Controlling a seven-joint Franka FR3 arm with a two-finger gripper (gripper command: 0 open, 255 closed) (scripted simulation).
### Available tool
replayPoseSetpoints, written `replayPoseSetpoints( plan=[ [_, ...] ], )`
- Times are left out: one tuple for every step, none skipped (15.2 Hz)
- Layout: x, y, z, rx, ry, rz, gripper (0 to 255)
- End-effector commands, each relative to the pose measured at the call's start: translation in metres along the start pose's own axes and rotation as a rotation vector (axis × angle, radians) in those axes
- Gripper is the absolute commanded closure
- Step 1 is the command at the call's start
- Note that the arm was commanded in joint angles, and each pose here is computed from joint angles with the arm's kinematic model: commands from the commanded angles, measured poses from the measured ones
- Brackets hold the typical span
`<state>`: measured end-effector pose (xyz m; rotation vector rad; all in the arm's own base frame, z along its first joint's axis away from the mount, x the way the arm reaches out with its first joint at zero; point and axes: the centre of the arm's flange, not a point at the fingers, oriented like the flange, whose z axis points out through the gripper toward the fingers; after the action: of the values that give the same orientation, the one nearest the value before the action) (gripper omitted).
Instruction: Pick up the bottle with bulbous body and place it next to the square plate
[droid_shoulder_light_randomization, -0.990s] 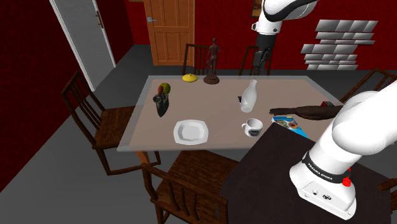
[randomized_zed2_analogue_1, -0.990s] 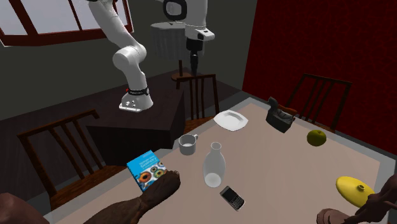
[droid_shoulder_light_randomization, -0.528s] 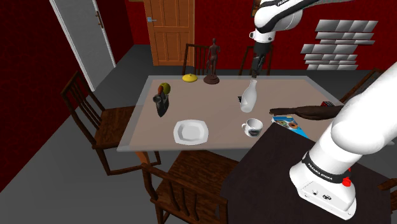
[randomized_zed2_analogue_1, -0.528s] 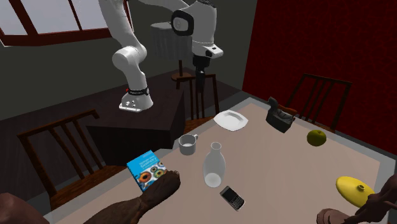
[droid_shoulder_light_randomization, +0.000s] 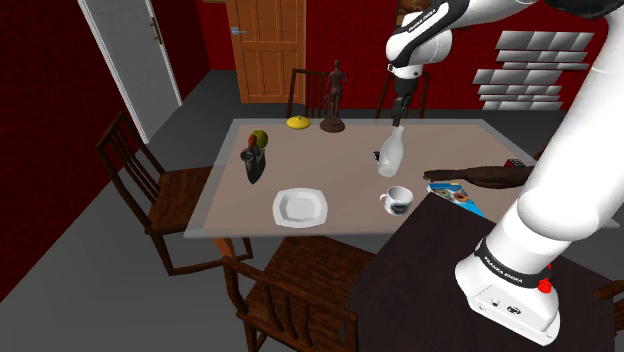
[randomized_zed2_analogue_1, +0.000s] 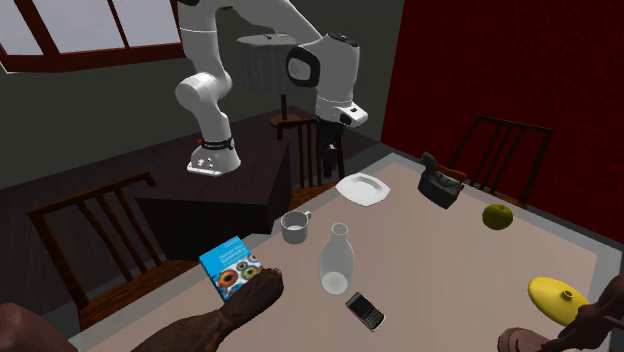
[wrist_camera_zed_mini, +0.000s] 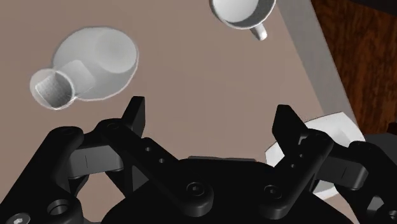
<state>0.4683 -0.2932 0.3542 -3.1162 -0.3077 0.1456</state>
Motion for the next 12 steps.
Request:
replayPoseSetpoints(
  plan=[
    [0.007, 0.022, 0.011, -0.004, -0.004, -0.007, 0],
    [0.011, 0.033, 0.017, -0.005, -0.006, -0.010, 0],
    [0.015, 0.044, 0.024, -0.007, -0.008, -0.013, 0],
    [0.019, 0.055, 0.030, -0.008, -0.010, -0.016, 0],
    [0.023, 0.065, 0.037, -0.010, -0.012, -0.019, 0],
    [0.027, 0.076, 0.043, -0.011, -0.014, -0.022, 0],
    [0.031, 0.087, 0.049, -0.013, -0.016, -0.025, 0],
    [0.035, 0.097, 0.056, -0.015, -0.018, -0.028, 0],
    [0.039, 0.108, 0.062, -0.016, -0.020, -0.031, 0],
    [0.043, 0.119, 0.068, -0.018, -0.022, -0.034, 0],
    [0.047, 0.130, 0.075, -0.019, -0.024, -0.037, 0],
    [0.051, 0.140, 0.081, -0.021, -0.026, -0.040, 0]
  ],
)
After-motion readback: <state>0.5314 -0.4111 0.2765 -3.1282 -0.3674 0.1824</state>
